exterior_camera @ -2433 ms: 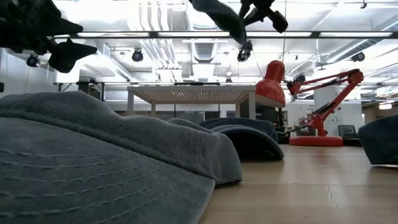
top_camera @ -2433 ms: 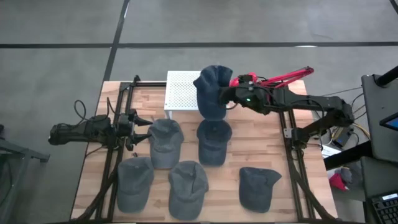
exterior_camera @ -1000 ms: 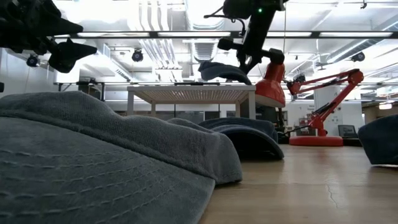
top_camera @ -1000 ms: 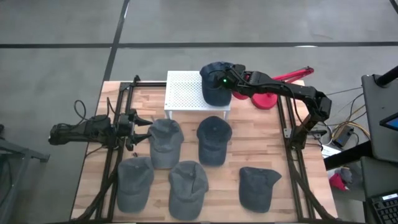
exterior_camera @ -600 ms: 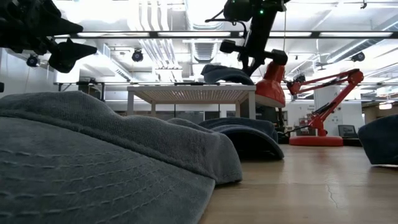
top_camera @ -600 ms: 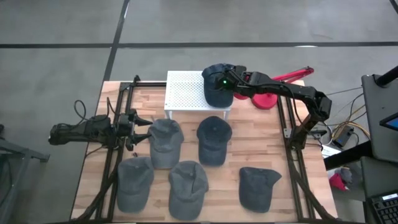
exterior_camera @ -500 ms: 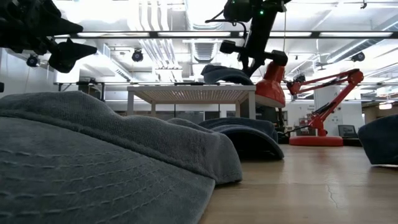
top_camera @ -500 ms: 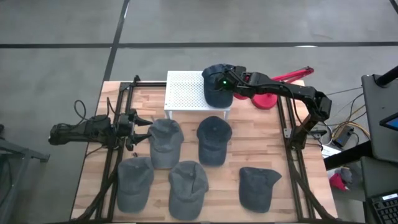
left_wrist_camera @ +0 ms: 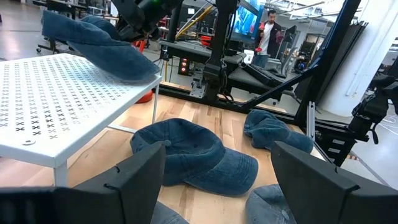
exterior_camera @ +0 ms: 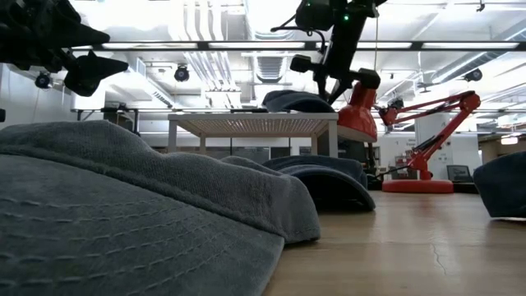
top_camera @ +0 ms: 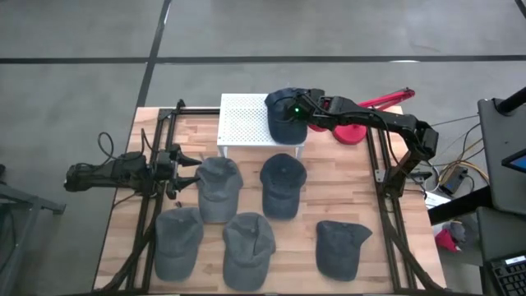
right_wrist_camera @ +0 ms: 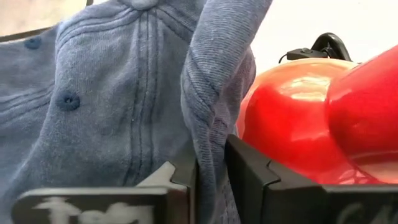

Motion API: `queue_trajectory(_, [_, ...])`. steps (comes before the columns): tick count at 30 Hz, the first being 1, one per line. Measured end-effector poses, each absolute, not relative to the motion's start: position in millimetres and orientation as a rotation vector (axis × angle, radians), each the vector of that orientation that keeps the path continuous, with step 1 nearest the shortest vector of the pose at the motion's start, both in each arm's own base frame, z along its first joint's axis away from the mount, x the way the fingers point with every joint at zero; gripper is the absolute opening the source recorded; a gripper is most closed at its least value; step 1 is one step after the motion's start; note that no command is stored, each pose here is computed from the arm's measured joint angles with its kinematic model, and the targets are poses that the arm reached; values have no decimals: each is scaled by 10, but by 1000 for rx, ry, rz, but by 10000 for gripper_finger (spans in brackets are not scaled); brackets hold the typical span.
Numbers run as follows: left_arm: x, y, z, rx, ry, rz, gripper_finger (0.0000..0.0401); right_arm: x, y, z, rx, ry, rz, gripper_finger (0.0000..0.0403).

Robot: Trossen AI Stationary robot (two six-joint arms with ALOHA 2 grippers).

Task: Pick & Place hat
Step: Put the top right dark blue cap on the shelf

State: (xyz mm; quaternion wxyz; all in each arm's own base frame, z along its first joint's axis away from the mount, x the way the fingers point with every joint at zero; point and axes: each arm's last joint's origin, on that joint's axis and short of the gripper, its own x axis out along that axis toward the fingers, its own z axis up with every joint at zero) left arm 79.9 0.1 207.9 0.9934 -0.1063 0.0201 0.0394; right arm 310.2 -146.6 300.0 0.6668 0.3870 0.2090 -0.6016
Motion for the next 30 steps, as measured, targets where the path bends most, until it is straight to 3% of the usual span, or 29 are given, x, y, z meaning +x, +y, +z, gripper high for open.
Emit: queue_trajectory(30, [799,1,2080,-213,40,79,296,3122,-1468,3021,844,489,-1306,203])
